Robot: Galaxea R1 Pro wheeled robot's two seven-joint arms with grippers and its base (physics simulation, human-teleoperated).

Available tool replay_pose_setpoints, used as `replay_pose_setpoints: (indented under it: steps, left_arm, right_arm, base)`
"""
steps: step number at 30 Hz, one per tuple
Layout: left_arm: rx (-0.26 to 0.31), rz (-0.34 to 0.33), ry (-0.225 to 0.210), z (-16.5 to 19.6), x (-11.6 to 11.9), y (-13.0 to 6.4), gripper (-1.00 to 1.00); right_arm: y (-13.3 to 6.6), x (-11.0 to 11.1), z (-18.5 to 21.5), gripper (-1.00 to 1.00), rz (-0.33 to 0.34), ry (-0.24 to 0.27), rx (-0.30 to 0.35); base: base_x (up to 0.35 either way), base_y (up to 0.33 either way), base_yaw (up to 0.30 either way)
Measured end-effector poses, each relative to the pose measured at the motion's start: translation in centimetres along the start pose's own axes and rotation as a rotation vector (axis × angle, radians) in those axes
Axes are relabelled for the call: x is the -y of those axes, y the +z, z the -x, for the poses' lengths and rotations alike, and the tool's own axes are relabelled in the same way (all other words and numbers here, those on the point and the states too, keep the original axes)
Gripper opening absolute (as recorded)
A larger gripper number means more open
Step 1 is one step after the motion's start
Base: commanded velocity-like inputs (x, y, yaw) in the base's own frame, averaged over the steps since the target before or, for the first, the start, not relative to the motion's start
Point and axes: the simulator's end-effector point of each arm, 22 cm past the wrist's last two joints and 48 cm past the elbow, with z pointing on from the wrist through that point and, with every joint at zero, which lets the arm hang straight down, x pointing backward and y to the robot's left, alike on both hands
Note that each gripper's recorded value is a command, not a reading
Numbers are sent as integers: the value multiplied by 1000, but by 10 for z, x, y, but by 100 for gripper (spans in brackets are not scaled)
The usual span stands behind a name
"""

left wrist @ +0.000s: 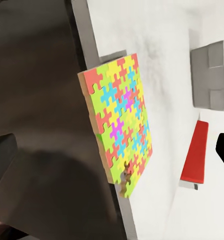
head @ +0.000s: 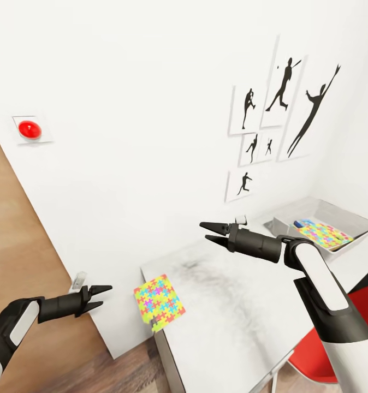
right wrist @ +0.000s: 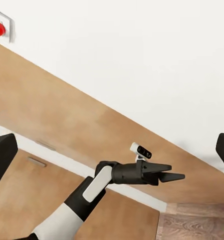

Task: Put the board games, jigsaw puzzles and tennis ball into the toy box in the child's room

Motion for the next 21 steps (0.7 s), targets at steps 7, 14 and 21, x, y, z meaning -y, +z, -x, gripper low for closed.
replay_pose_setpoints:
  steps: [7,14,21]
  left_arm:
    - [4,-5,7,1,4,-1,100]
    - [4,-7,11,1,6,0,100]
    - [20,-7,26,3,6,-1,100]
  right_arm:
    - [-1,-5,1,100,2,-9,3]
    - [-2,-7,2,100,3,-13,6]
    - [-3,-10,3,100,4,-19,6]
  base:
    - [-5,21,58]
    - [-19,52,-79]
    - [-1,3,-131]
